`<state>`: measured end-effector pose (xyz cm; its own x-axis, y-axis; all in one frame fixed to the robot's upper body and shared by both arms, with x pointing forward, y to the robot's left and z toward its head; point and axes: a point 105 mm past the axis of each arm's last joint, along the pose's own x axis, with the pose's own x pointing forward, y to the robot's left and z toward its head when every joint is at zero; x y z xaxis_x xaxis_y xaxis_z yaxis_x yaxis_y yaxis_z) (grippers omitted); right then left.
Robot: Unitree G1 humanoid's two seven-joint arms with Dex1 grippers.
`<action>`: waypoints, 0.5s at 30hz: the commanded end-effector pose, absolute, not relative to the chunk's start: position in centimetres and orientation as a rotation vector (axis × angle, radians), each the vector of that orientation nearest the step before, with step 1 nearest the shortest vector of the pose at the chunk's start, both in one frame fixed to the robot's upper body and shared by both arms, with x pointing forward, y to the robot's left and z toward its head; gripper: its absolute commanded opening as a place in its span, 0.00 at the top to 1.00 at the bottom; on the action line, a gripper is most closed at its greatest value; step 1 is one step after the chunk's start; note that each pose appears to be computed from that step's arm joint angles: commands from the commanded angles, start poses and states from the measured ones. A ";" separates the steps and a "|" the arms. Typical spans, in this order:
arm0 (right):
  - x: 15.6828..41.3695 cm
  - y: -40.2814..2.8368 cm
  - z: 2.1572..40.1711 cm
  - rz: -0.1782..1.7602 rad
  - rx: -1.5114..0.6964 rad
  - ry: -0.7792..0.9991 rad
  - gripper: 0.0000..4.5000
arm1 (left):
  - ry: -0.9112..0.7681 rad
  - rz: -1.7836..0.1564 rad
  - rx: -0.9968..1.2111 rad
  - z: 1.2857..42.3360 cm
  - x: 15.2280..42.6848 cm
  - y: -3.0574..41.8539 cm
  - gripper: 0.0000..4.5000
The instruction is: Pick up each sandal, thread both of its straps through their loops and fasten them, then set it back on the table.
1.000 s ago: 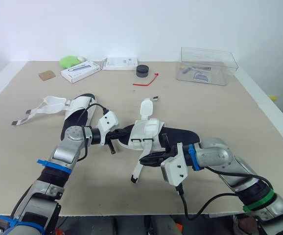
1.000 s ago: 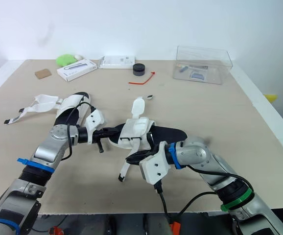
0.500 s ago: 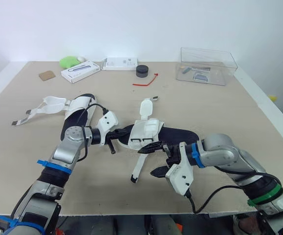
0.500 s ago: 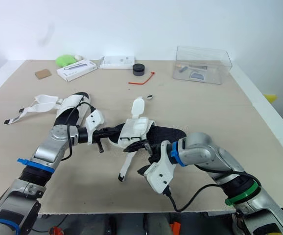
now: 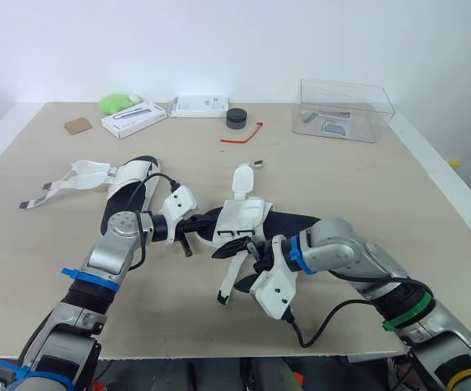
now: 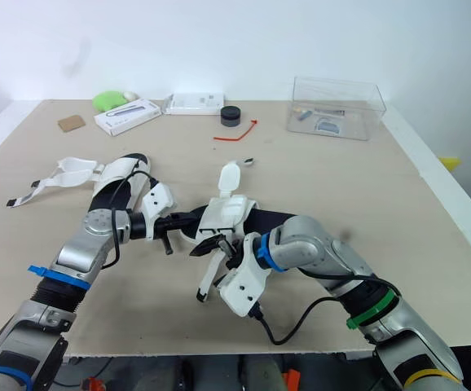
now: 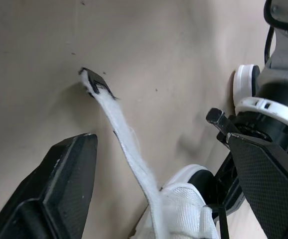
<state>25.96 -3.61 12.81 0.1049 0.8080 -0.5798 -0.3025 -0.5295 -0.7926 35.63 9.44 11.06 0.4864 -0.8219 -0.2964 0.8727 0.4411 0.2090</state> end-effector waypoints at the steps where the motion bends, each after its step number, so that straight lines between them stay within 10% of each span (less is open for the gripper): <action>1: 25.9 -3.4 13.5 1.579 -1.459 -0.540 0.40 | 0.235 -1.036 0.354 9.3 35.4 10.1 1.00; 6: 25.7 -3.6 13.6 1.578 -1.392 -0.509 0.97 | 0.235 -1.032 0.352 9.3 35.5 10.2 1.00; 15: 26.7 -2.9 17.5 1.450 -0.923 -0.436 0.97 | 0.239 -1.029 0.354 9.3 35.6 10.4 1.00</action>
<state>26.72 -3.09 15.21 0.1082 0.9194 -0.3781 -0.6194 -0.2351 -0.7491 35.76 9.68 11.01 0.4952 -0.8170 -0.2954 0.8681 0.4518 0.2055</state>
